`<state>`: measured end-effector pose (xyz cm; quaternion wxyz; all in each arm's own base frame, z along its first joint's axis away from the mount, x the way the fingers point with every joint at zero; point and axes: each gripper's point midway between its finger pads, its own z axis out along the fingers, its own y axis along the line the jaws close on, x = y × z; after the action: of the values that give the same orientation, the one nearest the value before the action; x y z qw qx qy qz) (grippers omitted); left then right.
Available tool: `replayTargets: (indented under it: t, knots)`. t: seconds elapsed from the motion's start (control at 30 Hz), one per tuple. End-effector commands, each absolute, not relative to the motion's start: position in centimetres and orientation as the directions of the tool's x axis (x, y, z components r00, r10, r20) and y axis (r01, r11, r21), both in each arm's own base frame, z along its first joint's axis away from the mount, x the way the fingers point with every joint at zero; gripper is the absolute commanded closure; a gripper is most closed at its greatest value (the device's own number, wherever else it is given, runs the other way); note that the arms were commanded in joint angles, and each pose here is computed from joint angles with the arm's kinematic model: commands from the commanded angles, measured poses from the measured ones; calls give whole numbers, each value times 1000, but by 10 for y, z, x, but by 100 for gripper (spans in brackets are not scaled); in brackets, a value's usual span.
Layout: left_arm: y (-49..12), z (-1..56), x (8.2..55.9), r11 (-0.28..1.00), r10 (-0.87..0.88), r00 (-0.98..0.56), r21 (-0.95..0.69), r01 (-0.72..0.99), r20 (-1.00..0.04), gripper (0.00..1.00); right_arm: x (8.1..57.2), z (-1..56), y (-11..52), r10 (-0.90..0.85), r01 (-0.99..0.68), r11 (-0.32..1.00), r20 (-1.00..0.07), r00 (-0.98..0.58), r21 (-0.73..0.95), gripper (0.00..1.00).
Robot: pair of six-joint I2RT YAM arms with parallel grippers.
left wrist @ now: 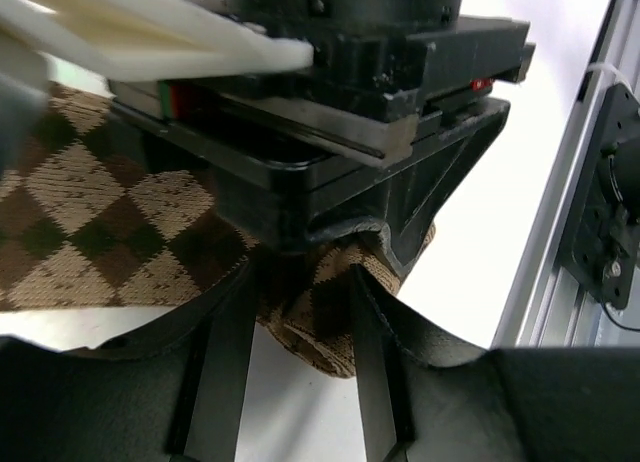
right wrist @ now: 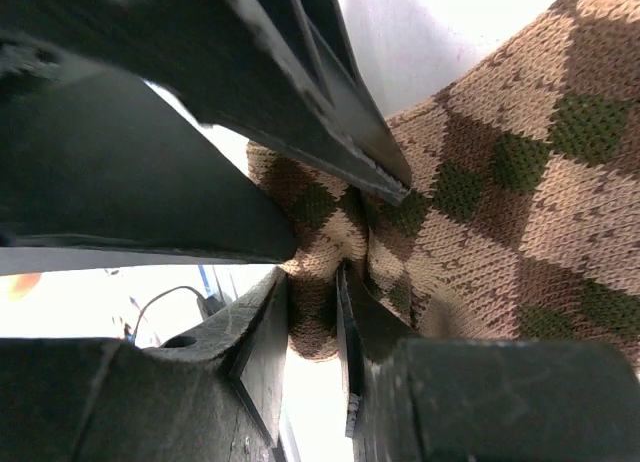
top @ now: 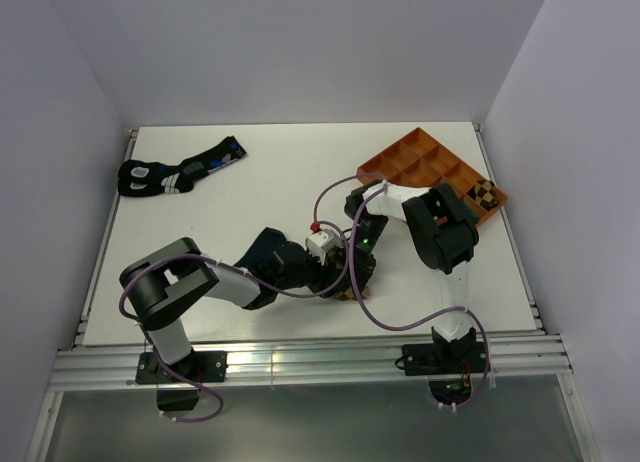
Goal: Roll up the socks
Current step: Roll the sock at the center of the board.
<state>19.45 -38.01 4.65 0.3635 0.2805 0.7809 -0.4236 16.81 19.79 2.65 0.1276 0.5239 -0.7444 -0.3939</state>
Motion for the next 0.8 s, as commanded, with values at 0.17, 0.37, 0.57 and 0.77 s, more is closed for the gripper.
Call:
replayTargets:
  t: [0.17,0.37,0.57,0.77]
  knots:
    - [-406,46,176,367,146,-587,-508,779,-796,52,180,17,200,-884,-705,151,-224,-410,693,76]
    - [-407,27,170,389,165,-627,-534,751,-761,59,182,14,200,-882,-709,165,-218,-417,686,77]
    - [-402,20,164,400,174,-646,-546,736,-744,73,184,13,202,-877,-715,182,-218,-429,675,77]
    - [-400,30,158,370,156,-641,-557,743,-751,68,187,12,202,-871,-720,197,-219,-441,665,77]
